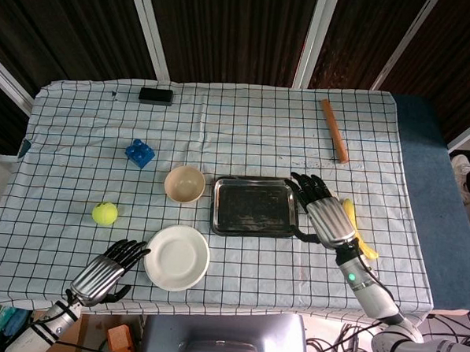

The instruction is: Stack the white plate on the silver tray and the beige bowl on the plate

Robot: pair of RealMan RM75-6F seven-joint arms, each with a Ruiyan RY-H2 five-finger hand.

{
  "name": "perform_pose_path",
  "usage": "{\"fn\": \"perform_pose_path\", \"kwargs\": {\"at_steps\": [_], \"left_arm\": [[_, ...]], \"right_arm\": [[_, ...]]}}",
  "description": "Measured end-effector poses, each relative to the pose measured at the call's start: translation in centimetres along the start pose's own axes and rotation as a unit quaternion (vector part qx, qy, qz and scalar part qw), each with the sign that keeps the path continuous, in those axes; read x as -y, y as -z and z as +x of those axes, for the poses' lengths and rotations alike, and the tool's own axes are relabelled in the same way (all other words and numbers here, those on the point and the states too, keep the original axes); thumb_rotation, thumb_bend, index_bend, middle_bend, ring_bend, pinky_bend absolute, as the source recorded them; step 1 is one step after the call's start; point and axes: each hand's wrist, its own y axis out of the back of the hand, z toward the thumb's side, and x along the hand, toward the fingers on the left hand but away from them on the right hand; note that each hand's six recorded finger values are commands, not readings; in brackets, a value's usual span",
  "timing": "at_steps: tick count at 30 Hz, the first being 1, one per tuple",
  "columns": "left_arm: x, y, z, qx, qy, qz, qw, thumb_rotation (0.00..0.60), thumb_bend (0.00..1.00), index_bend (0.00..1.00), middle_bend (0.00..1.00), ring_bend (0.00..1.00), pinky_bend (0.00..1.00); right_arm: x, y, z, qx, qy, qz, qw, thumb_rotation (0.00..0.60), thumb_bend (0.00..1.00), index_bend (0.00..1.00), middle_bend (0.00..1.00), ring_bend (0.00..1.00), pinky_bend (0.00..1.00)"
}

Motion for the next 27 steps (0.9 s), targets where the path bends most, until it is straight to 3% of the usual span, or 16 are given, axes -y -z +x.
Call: {"fn": "perform_pose_path", "kwargs": {"at_steps": [6,12,20,27], "left_arm": [[0.2,-0.8,0.0,0.013,-0.016,0.001,0.9998,0.6,0.36,0.0,0.01,0.0,0.07],[1.6,-2.2,0.5,0.03,-0.058,-0.006,0.9978,0.6,0.36,0.11,0.02,0.0,0.07],[4.3,-2.8,1.3,0.033,-0.106,-0.001,0.9938,0.6,0.37,0.24,0.06,0.0,0.07],[6.9,-3.4,1.8,0.034,-0.119,0.001,0.9923,0.6,0.37,0.28,0.08,0.0,0.07]], "right_arm": [[-0.4,0.6,0.7,0.008,0.001,0.01,0.9999,0.6,0.21,0.0,0.0,0.0,0.0],[-0.9,1.9,1.9,0.023,-0.002,0.014,0.9996,0.6,0.21,0.0,0.0,0.0,0.0],[-1.6,4.9,5.0,0.055,0.0,0.022,0.9983,0.6,0.22,0.0,0.0,0.0,0.0],[-2.3,6.5,6.1,0.072,-0.001,0.025,0.9971,0.6,0.21,0.0,0.0,0.0,0.0]]}}
